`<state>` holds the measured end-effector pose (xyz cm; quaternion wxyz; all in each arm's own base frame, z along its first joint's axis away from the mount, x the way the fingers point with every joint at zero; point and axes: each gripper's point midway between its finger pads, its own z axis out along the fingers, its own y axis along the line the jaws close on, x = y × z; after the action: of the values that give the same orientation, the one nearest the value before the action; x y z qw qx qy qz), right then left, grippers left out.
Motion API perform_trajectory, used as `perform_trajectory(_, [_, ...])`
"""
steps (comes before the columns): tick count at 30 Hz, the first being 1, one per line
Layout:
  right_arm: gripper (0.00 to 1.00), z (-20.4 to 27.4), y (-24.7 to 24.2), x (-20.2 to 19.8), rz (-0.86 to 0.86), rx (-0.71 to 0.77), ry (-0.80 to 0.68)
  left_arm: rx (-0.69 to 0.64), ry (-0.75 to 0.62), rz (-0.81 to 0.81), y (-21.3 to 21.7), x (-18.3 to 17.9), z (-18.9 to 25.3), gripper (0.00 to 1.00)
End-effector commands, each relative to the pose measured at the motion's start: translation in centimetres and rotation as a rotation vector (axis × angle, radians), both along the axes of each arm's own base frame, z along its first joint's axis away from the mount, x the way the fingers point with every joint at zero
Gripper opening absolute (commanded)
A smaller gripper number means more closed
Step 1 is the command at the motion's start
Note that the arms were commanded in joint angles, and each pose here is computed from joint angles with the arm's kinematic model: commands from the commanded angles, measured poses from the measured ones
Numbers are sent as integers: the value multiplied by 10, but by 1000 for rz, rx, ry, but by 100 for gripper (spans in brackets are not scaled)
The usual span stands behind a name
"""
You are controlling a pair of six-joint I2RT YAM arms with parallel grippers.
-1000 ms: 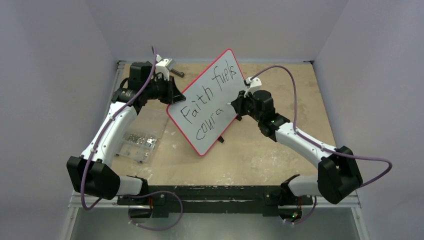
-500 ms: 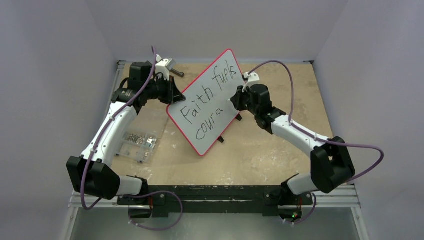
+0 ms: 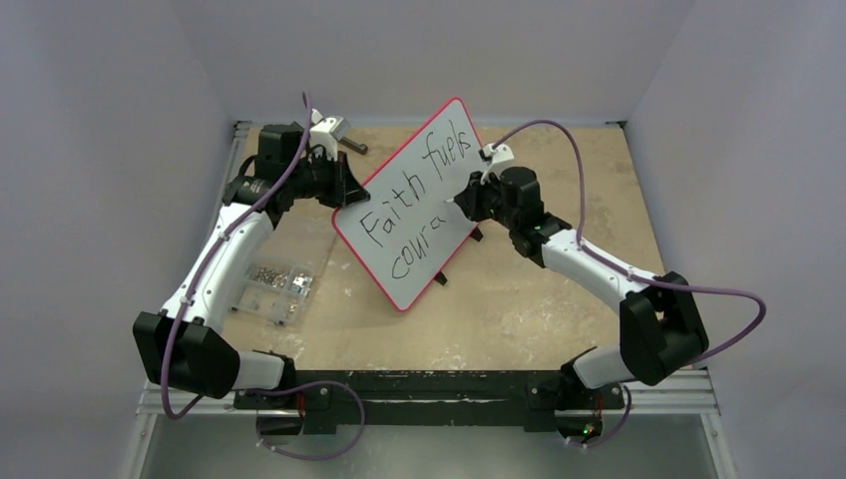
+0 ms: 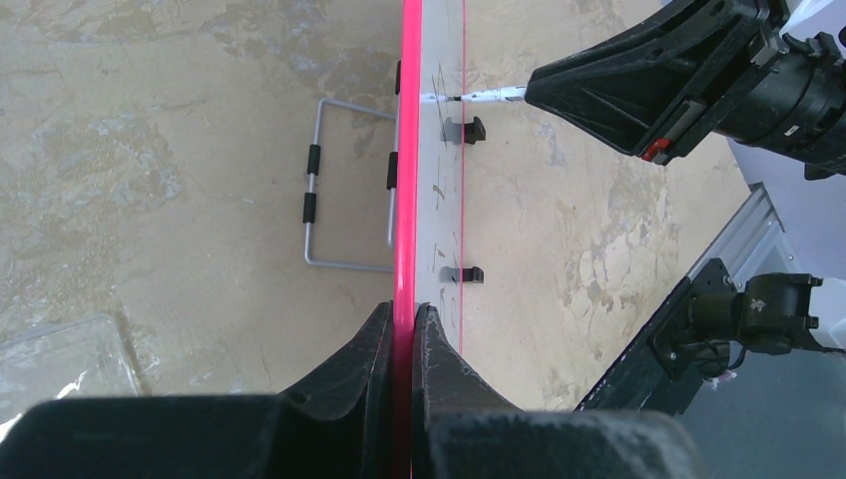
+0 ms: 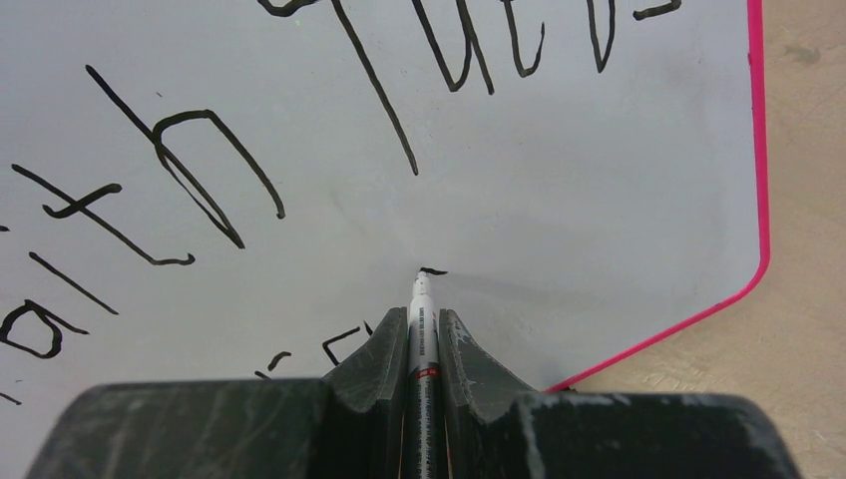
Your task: Write a sentence on the whiteboard
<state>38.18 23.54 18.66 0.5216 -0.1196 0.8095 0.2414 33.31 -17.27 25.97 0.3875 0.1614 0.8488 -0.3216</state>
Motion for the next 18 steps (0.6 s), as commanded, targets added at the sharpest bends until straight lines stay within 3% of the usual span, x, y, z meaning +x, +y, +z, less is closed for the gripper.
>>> perform_trajectory(1, [0,18,11,-2,67,33,-57,59,-106,59,15,14,13,0])
perform_trajectory(18, [0,-16,6,-16,68,21,18,59,-105,59,15,14,12,0])
